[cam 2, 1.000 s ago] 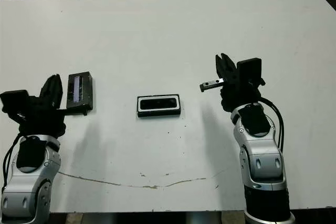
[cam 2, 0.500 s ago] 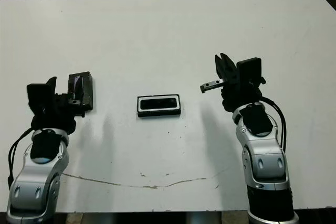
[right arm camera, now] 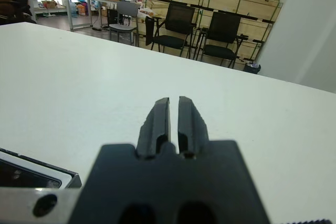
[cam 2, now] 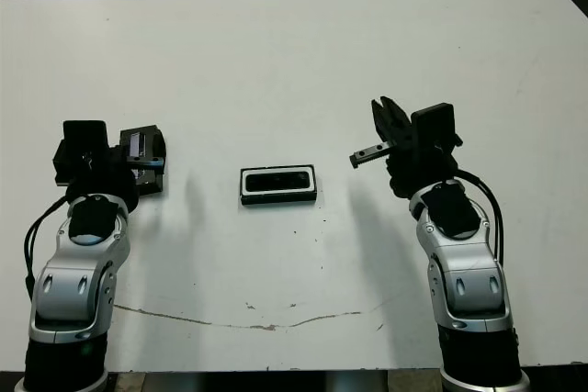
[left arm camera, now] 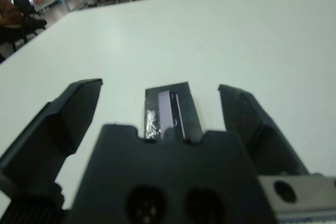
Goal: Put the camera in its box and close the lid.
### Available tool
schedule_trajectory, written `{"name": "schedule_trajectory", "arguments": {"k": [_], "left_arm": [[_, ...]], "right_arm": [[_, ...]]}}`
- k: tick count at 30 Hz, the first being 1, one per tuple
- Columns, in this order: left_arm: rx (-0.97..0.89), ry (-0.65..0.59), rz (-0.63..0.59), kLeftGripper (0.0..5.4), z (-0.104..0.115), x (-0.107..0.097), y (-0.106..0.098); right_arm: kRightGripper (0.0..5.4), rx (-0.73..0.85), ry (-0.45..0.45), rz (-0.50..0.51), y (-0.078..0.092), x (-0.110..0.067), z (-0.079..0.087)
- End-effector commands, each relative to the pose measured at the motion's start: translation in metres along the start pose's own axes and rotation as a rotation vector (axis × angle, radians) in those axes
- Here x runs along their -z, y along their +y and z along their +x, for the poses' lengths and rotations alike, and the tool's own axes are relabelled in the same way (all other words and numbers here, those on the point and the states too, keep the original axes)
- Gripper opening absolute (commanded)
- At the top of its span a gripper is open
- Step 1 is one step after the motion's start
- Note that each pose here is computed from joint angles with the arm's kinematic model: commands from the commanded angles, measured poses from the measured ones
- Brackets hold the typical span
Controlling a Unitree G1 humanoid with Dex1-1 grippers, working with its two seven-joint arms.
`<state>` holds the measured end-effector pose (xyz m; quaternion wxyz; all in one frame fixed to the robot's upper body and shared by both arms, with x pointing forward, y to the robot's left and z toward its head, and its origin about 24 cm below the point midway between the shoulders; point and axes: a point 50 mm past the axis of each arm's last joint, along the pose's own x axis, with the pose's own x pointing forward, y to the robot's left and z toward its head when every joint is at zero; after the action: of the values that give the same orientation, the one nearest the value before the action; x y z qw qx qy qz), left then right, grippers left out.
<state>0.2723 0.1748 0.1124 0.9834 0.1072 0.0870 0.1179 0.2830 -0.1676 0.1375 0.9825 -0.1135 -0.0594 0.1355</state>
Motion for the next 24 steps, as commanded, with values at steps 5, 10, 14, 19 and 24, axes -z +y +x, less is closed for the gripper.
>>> {"name": "schedule_trajectory", "arguments": {"k": [5,10,14,19,24], "left_arm": [[0.014,0.107,-0.048,5.38,0.004,0.013,0.001],[0.053,0.149,-0.095,5.38,0.003,0.019,0.001],[0.055,0.179,-0.091,5.38,0.001,0.024,0.0],[0.046,0.189,-0.061,5.38,-0.003,0.032,-0.003],[0.054,0.223,-0.058,5.38,-0.005,0.04,-0.007]], "right_arm": [[0.0,-0.014,0.043,0.021,0.001,0.009,-0.004],[0.0,-0.017,0.044,0.026,0.003,0.009,-0.004],[0.0,-0.016,0.046,0.034,0.004,0.01,-0.004],[0.0,-0.02,0.045,0.034,0.004,0.011,-0.006],[0.0,-0.022,0.045,0.014,0.006,0.011,-0.007]]}}
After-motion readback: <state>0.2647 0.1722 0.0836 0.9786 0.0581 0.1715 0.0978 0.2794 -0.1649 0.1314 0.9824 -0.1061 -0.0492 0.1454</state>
